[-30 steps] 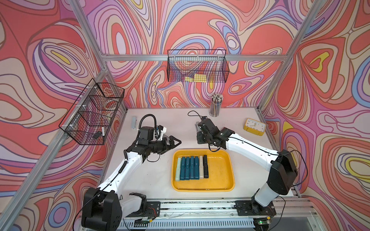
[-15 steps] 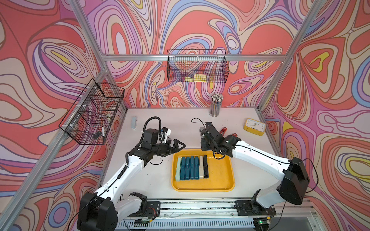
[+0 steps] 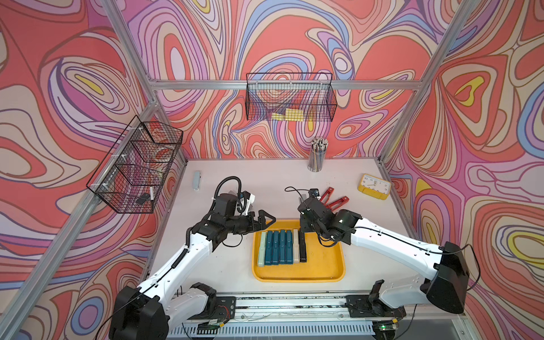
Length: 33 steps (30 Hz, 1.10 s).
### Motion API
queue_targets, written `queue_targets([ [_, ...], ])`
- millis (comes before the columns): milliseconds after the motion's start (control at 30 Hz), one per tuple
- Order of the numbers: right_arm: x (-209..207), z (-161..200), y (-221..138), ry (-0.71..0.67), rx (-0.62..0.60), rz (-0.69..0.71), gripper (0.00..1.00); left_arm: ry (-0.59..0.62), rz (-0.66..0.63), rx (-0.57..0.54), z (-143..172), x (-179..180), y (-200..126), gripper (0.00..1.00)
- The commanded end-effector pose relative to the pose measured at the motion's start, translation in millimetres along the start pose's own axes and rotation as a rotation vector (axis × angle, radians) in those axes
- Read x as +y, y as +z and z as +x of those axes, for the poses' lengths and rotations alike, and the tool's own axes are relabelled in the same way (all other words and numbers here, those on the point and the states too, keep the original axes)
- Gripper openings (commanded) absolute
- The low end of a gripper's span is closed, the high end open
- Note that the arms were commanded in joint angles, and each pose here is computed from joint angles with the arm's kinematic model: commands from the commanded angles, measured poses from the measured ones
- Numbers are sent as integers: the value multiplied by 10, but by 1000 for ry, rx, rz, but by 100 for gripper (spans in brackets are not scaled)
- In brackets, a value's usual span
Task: Put the pruning pliers into the storage box
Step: Place the pruning pliers in the storage box.
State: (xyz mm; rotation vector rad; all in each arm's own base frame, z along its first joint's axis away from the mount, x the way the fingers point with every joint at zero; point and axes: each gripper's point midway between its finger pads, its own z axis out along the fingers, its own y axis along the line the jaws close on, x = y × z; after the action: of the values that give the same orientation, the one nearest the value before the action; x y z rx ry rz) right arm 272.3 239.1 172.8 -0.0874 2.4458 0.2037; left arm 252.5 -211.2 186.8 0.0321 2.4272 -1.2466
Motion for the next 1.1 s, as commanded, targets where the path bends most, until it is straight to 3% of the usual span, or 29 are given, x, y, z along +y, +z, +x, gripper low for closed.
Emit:
queue_targets([
  [0,-98,102,-50,40,-25,42,14,24,25,12,26,-51,17,99],
  [1067,-328,817,-77,86,40,87,14,48,10,48,322,-47,70,99],
])
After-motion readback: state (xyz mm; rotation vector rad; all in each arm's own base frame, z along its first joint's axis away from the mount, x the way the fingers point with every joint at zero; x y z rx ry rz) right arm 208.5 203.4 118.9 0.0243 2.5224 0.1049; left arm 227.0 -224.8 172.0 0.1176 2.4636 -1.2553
